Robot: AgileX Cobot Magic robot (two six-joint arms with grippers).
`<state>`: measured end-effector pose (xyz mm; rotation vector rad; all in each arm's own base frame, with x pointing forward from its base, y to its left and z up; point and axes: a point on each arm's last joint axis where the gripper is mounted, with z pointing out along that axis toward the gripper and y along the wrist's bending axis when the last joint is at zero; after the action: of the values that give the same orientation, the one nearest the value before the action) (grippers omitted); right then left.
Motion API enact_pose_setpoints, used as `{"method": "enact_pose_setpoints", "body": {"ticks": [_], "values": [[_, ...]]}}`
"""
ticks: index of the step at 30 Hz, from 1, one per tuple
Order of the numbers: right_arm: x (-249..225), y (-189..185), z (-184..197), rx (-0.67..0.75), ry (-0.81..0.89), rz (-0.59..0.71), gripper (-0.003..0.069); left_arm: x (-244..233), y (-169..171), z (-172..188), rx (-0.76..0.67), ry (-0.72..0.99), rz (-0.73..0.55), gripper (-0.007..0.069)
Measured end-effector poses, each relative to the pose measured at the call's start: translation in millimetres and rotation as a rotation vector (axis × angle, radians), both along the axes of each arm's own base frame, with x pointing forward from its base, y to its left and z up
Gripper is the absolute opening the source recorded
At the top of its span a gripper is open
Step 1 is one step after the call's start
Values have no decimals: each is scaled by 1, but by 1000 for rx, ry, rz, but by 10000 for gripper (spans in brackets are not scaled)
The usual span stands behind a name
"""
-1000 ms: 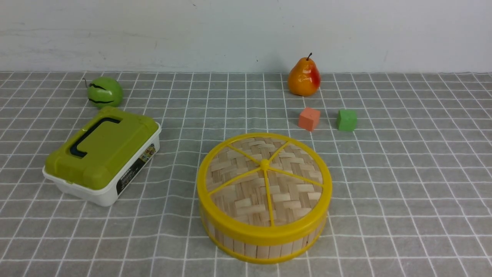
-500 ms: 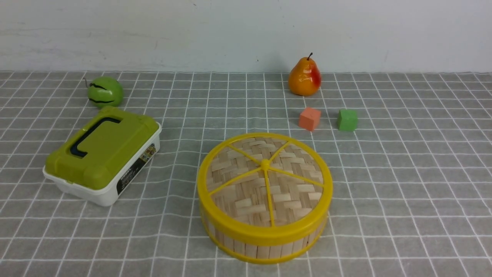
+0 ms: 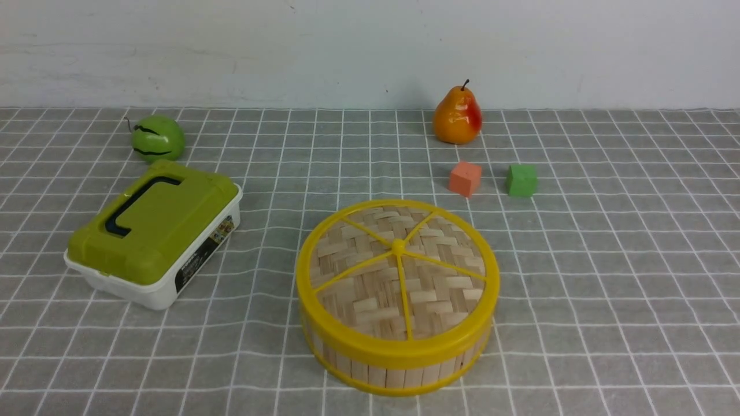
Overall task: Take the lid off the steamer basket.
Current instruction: Use the right arm to lift the lid of the steamer
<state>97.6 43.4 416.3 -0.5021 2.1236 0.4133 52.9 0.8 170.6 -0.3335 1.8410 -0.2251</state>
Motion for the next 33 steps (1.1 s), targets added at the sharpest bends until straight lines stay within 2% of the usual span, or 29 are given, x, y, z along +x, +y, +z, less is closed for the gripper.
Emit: {"method": "enact_pose_setpoints", "body": {"ticks": [4, 9, 16, 19, 20, 23, 25, 27, 28, 29, 31, 33], "values": [[34, 6, 5, -88, 111, 87, -13, 0, 0, 0, 0, 0, 0, 239], [77, 21, 3, -188, 203, 132, -8, 0, 0, 0, 0, 0, 0, 239], [151, 90, -19, -292, 356, 168, 13, 0, 0, 0, 0, 0, 0, 239], [169, 111, -27, -320, 371, 184, 34, 0, 0, 0, 0, 0, 0, 239], [188, 137, -39, -346, 386, 211, 72, 0, 0, 0, 0, 0, 0, 239], [205, 159, -52, -371, 402, 240, 133, 0, 0, 0, 0, 0, 0, 239], [220, 177, -63, -380, 407, 256, 211, 0, 0, 0, 0, 0, 0, 239], [235, 190, -74, -381, 417, 257, 302, 0, 0, 0, 0, 0, 0, 239], [236, 191, -73, -379, 412, 257, 312, 0, 0, 0, 0, 0, 0, 239], [247, 200, -85, -385, 427, 252, 390, 0, 0, 0, 0, 0, 0, 239], [253, 204, -90, -387, 429, 249, 428, 0, 0, 0, 0, 0, 0, 239], [266, 213, -108, -399, 451, 247, 504, 0, 0, 0, 0, 0, 0, 239]]}}
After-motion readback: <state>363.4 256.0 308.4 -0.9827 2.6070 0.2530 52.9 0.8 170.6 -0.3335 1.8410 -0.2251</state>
